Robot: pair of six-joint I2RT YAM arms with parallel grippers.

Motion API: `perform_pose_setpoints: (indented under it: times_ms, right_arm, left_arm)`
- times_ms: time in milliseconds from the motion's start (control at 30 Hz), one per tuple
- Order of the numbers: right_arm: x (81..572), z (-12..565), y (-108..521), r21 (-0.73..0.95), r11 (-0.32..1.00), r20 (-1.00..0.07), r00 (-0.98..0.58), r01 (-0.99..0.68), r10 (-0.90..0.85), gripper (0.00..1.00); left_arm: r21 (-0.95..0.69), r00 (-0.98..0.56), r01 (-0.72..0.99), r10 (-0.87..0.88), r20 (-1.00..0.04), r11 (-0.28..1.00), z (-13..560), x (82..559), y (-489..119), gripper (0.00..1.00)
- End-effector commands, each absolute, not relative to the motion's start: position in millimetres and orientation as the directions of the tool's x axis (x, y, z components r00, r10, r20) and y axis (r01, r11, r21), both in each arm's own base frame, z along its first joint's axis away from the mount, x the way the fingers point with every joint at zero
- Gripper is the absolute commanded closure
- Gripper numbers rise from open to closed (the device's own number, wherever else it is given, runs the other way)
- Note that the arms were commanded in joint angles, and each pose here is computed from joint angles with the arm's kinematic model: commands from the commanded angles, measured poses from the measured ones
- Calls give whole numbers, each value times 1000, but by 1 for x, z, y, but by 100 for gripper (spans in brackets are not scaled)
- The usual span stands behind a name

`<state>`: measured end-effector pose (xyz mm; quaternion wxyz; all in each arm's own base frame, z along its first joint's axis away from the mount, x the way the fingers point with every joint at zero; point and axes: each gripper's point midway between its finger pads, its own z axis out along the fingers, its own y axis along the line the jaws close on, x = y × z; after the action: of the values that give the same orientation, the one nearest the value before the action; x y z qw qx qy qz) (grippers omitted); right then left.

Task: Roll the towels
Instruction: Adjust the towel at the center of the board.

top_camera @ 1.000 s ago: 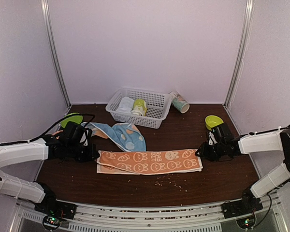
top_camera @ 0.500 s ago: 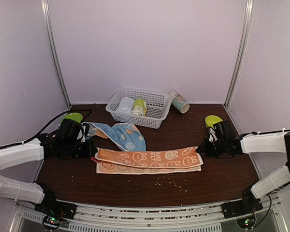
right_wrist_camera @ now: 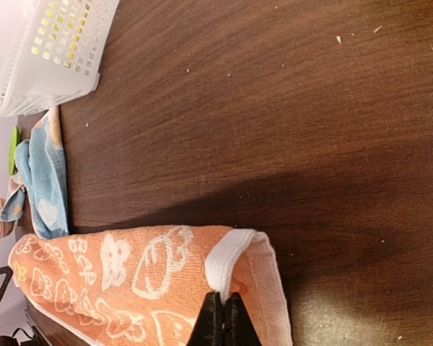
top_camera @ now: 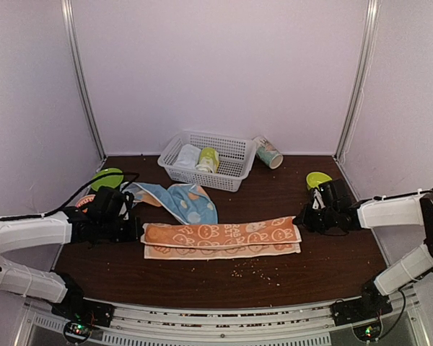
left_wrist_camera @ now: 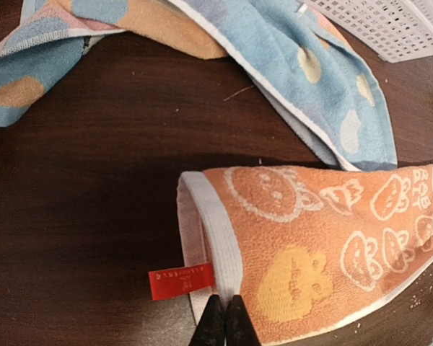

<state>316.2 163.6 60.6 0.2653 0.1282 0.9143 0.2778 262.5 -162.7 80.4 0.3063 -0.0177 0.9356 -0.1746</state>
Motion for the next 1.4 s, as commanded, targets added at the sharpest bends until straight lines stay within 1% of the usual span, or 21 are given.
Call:
perform_pose_setpoints:
  times_ms: [0,267,533,567,633,667,700,733,800,867,933,967,1033,1100,1233,1367]
  right_arm:
    - [317,46,154,553,824,-416,-816,123,401,100]
    - [312,34,157,555,823,-393,-835,119,385,100]
    - [306,27,154,528,841,-386,-850,115,359,100]
    - [305,25,154,524,843,-382,-852,117,357,99]
    - [302,23,153,519,846,-375,-857,121,352,87]
    - [301,22,153,519,846,-372,-859,120,351,79]
    - [300,23,152,519,846,-371,-859,122,351,70]
    - [299,23,151,518,847,-370,-860,125,353,64]
    - [296,26,150,513,849,-373,-859,126,352,52]
    - [295,30,148,509,852,-379,-856,125,352,44]
    - [290,33,145,499,857,-378,-858,129,349,39]
    - [288,35,145,494,860,-377,-860,127,344,38]
    - [279,34,144,480,868,-364,-871,128,330,37]
    - [270,32,145,472,873,-346,-884,126,315,37]
    - [253,23,150,445,887,-316,-905,123,284,39]
    - [244,14,153,401,909,-298,-921,117,250,43]
  left_arm:
    - [-327,-787,66,-152,-598,943,74,271,-159,100]
    - [-378,-808,109,-140,-573,919,60,270,-173,100]
    - [-381,-836,105,-126,-533,918,45,258,-172,100]
    - [-378,-840,100,-125,-528,920,43,256,-170,100]
    - [-375,-847,91,-126,-517,922,40,252,-168,100]
    - [-374,-851,87,-126,-510,924,38,250,-167,100]
    - [-371,-854,83,-125,-505,925,36,248,-166,98]
    - [-369,-857,79,-125,-499,926,35,247,-165,93]
    - [-368,-862,77,-123,-492,927,35,245,-164,78]
    - [-370,-863,78,-123,-490,926,37,242,-163,60]
    - [-373,-863,79,-124,-490,925,41,240,-162,49]
    - [-374,-864,76,-126,-488,924,44,238,-161,45]
    - [-380,-865,79,-126,-486,922,49,234,-161,41]
    - [-388,-866,77,-131,-483,919,54,228,-160,39]
    - [-386,-861,71,-139,-490,920,65,224,-159,36]
    - [-371,-869,78,-120,-481,925,68,227,-165,36]
